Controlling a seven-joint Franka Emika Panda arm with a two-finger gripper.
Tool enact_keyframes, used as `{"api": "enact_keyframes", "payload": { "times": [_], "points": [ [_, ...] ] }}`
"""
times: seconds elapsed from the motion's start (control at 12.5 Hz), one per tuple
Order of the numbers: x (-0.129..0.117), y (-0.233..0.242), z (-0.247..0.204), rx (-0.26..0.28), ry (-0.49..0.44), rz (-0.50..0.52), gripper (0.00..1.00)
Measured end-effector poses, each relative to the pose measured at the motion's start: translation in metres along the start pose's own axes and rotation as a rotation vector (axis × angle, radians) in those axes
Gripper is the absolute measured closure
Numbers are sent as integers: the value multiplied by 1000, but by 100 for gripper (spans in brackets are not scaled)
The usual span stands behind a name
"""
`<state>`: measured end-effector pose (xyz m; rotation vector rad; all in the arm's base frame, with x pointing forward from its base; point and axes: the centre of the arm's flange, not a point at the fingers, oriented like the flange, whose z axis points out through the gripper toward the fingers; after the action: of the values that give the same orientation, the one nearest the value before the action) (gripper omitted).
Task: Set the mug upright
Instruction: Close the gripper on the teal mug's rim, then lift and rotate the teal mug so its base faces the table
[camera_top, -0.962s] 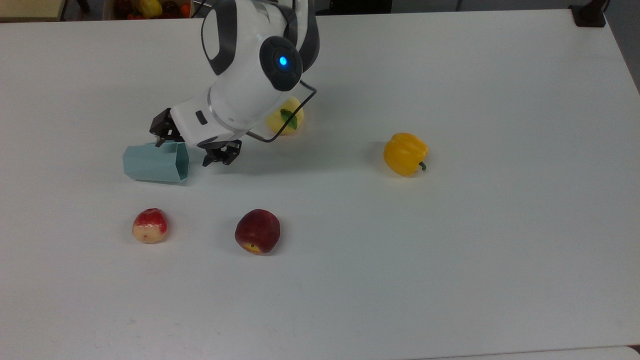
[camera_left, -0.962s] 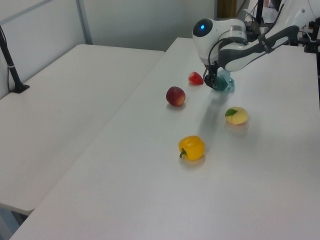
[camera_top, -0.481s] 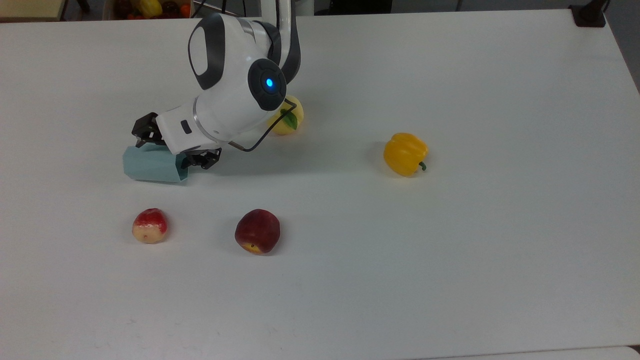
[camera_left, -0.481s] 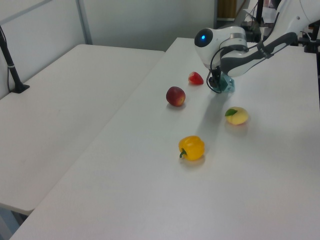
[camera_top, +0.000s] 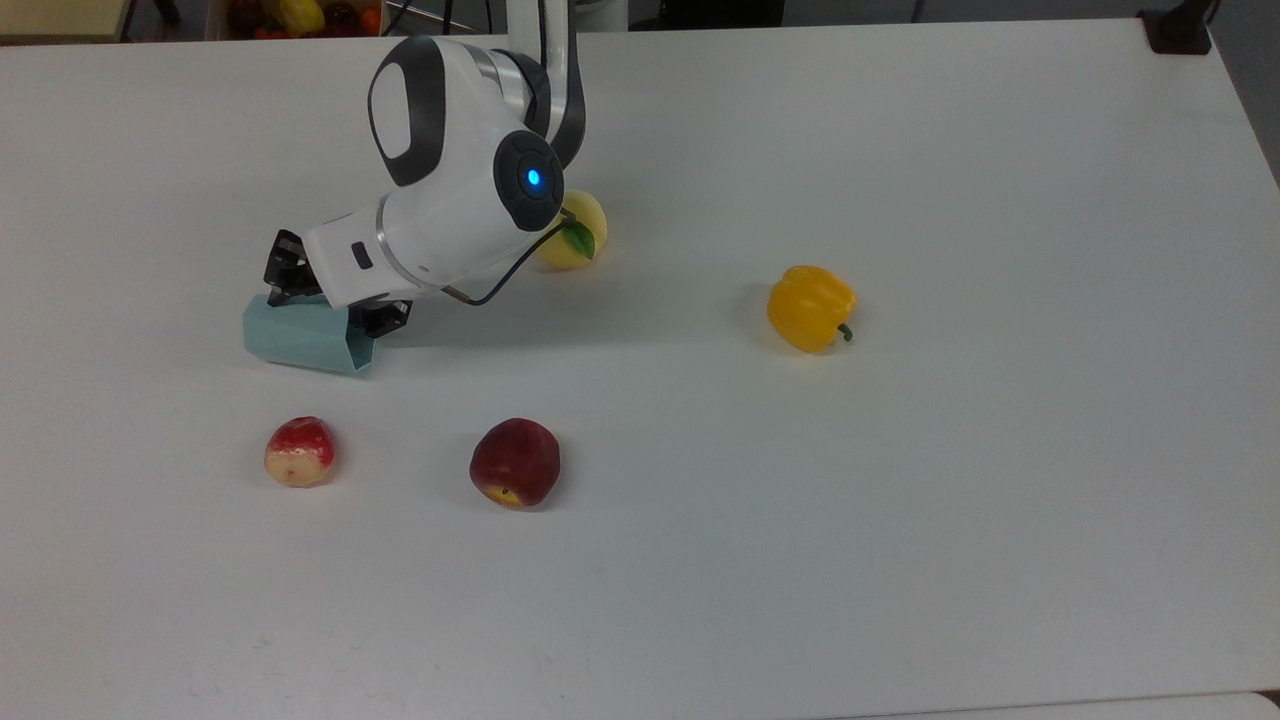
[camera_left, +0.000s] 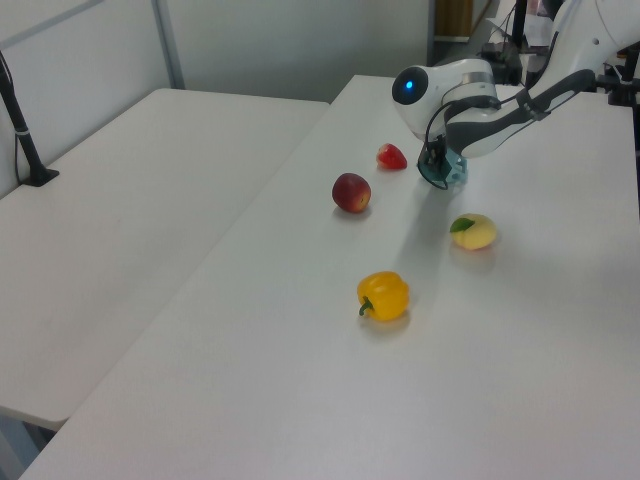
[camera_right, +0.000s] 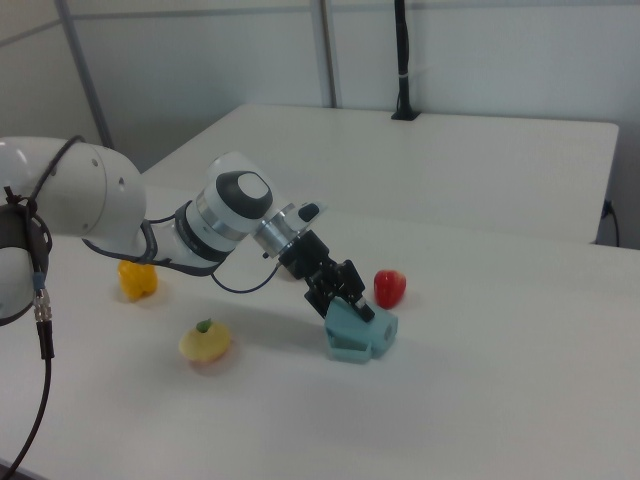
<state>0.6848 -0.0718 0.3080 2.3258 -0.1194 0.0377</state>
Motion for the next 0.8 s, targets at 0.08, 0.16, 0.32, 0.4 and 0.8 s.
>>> {"api": "enact_keyframes", "payload": {
  "times": [0.08, 0.16, 0.32, 0.4, 0.8],
  "points": [
    [1, 4, -1, -5, 5, 3, 67],
    [2, 9, -5, -10, 13, 10, 81],
    [2, 12, -7, -9, 16, 14, 89],
    [2, 13, -8, -8, 16, 15, 92],
    [0, 27, -22, 167, -48, 70, 93]
  ]
}}
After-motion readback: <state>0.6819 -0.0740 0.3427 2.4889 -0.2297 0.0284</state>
